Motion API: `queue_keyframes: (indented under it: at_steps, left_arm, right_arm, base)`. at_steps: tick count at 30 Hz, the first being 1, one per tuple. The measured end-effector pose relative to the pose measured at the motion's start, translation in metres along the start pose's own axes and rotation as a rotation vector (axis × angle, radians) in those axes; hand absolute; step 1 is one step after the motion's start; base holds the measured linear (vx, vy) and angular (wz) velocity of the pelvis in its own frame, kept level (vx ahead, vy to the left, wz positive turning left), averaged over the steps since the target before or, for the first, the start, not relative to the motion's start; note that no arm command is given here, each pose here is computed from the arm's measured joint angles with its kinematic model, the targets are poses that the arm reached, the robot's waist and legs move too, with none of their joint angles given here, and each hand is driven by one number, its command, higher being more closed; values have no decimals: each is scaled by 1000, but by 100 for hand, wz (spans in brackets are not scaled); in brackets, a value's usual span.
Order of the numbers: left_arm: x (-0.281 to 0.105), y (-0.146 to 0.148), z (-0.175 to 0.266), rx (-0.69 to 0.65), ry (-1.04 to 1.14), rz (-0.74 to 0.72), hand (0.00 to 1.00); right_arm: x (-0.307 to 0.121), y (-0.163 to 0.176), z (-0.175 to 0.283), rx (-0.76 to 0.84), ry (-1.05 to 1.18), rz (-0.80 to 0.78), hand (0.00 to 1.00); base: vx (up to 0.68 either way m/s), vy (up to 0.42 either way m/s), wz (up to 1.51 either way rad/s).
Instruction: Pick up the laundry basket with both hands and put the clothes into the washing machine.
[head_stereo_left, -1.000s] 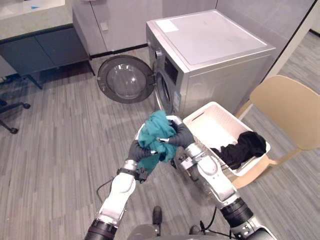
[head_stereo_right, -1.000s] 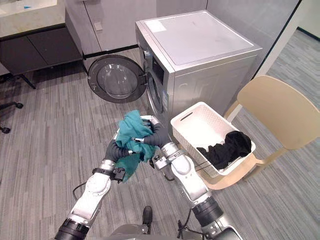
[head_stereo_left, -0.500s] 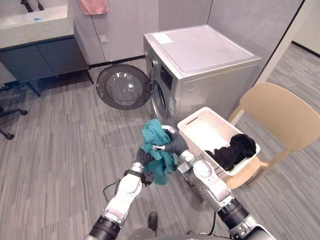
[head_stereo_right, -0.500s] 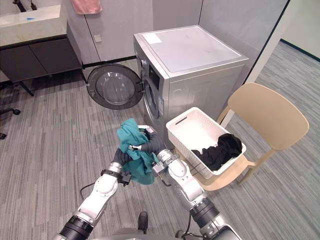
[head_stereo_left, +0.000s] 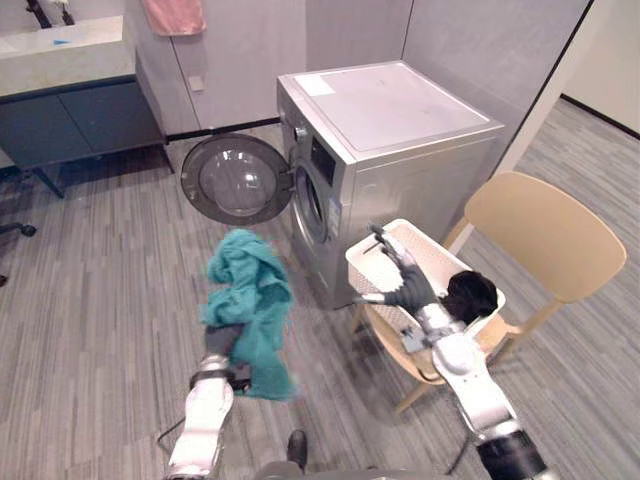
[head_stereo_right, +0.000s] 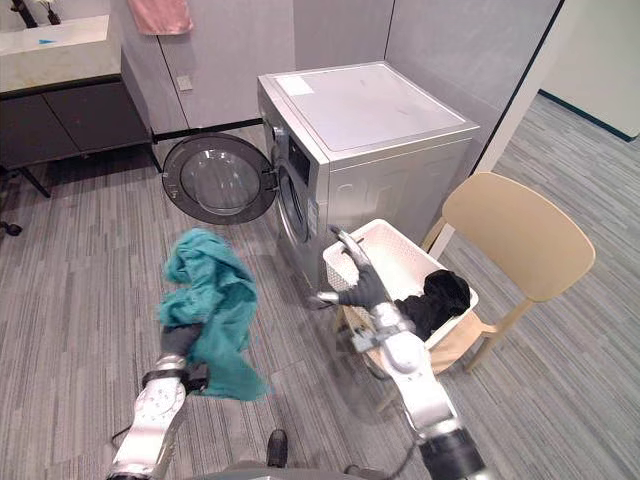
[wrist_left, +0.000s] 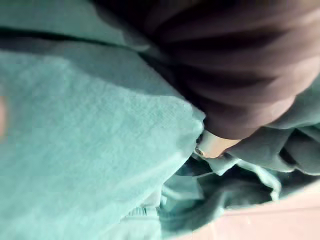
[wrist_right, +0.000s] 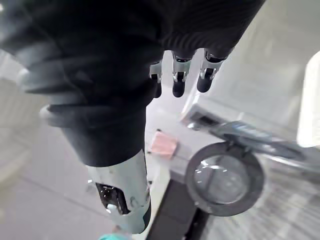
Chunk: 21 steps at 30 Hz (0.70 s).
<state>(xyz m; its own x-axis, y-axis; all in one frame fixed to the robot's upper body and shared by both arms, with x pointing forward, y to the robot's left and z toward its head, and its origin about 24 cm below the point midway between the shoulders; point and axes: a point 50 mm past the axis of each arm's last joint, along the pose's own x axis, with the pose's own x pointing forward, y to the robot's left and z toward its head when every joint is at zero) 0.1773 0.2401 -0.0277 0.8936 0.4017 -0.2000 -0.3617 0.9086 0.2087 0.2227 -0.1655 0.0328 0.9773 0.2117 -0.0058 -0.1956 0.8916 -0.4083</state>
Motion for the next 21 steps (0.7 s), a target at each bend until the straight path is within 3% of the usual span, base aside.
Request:
queue_keyframes:
  at_steps: [4, 9, 15, 21]
  left_arm:
    - [-9, 13, -41, -1, 189, 34, 100]
    - [-23, 16, -77, -8, 375, 24, 100]
    - [-42, 16, -110, 7, 552, 39, 100]
    - [-48, 18, -115, 12, 581, 52, 100]
  right_arm:
    - [-31, 11, -71, 62, 338, 35, 0]
    - [-65, 22, -123, 137, 622, 7, 0]
    - [-78, 23, -147, 126, 785, -70, 0]
    - [-49, 33, -141, 160, 760, -78, 0]
  base:
    - [24, -20, 25]
    - [28, -24, 71]
    - [135, 43, 68]
    - [216, 102, 15]
